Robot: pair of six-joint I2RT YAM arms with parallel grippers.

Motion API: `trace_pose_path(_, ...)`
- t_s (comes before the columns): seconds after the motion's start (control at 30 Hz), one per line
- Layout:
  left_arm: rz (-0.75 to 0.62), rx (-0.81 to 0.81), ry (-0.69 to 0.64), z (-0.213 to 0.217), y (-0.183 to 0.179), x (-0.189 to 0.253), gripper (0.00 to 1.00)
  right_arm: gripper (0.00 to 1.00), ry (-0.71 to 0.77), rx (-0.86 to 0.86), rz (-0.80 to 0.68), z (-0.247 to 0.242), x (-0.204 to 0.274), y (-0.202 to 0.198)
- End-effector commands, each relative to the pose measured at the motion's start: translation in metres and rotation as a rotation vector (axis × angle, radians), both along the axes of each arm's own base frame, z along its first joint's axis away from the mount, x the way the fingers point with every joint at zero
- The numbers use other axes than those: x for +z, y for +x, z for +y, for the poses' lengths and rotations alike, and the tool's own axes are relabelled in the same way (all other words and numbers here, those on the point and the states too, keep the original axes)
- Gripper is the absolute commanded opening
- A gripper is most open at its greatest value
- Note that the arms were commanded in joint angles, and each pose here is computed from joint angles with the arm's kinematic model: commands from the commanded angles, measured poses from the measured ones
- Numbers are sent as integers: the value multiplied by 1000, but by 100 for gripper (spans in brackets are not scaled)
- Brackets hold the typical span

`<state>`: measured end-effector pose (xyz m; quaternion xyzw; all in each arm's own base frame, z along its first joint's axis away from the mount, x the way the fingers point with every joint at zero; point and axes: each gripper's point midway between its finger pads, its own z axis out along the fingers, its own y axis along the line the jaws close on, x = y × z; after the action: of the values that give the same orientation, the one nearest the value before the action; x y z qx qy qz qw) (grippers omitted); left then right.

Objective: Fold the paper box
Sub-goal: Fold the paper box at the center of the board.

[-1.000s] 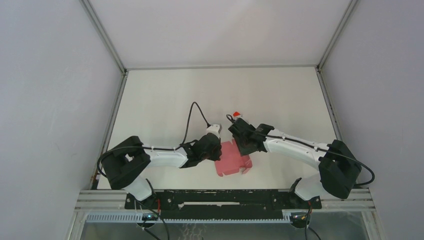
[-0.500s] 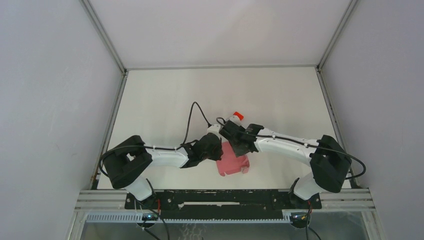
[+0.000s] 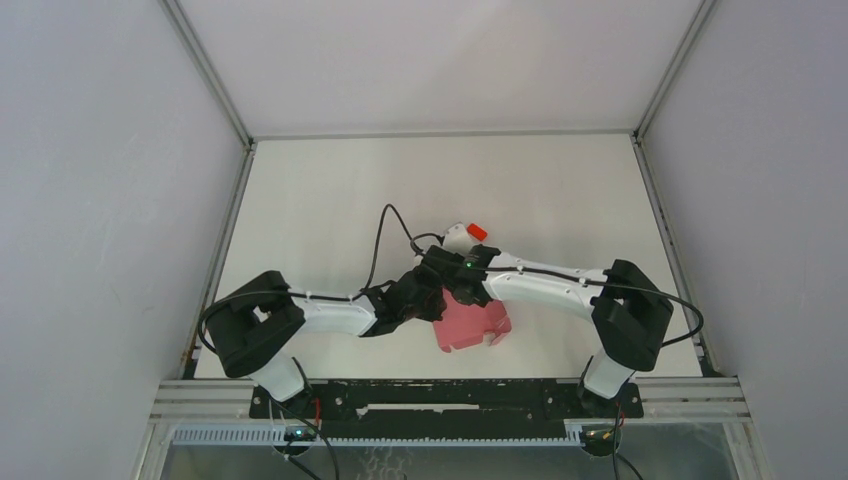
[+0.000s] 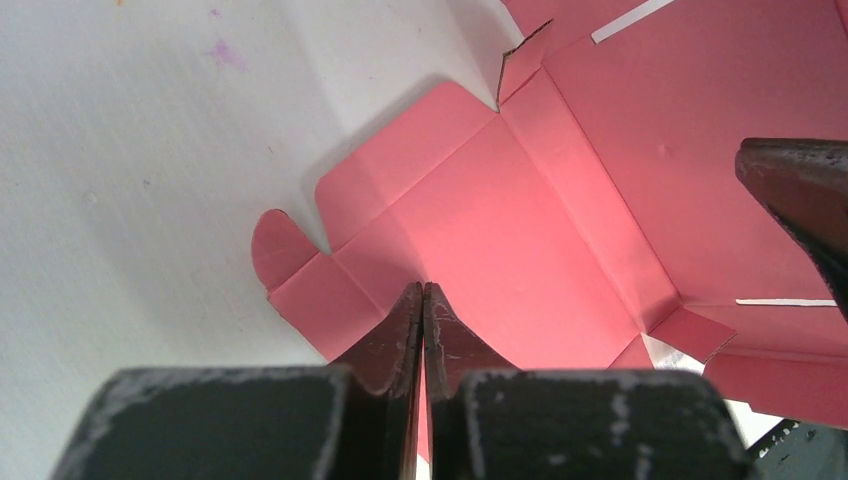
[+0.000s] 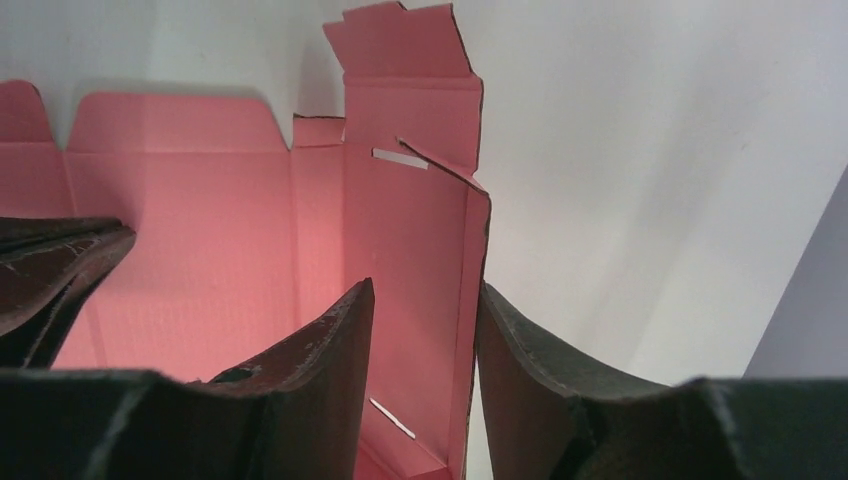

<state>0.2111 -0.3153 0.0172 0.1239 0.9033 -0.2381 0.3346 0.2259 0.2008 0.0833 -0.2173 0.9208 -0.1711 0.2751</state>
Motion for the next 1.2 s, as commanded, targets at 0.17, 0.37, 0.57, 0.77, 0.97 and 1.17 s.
trace_pose_path(0.17,68,-39,100,20,-19,-27,6,49,71,46,-19,17,15,-6)
trace_pose_path(0.37,69,-38,102,21,-19,-28,6,46,148,58,27,24,13,-12)
trace_pose_path(0.57,72,-40,104,21,-20,-29,6,45,240,43,44,22,19,-14)
trace_pose_path(0.77,71,-43,103,20,-19,-29,6,45,325,35,62,20,24,-15)
trace_pose_path(0.97,75,-42,108,21,-19,-31,6,49,428,8,88,13,23,-16)
trace_pose_path(1.17,78,-42,109,21,-20,-32,6,47,642,-29,118,2,33,-18)
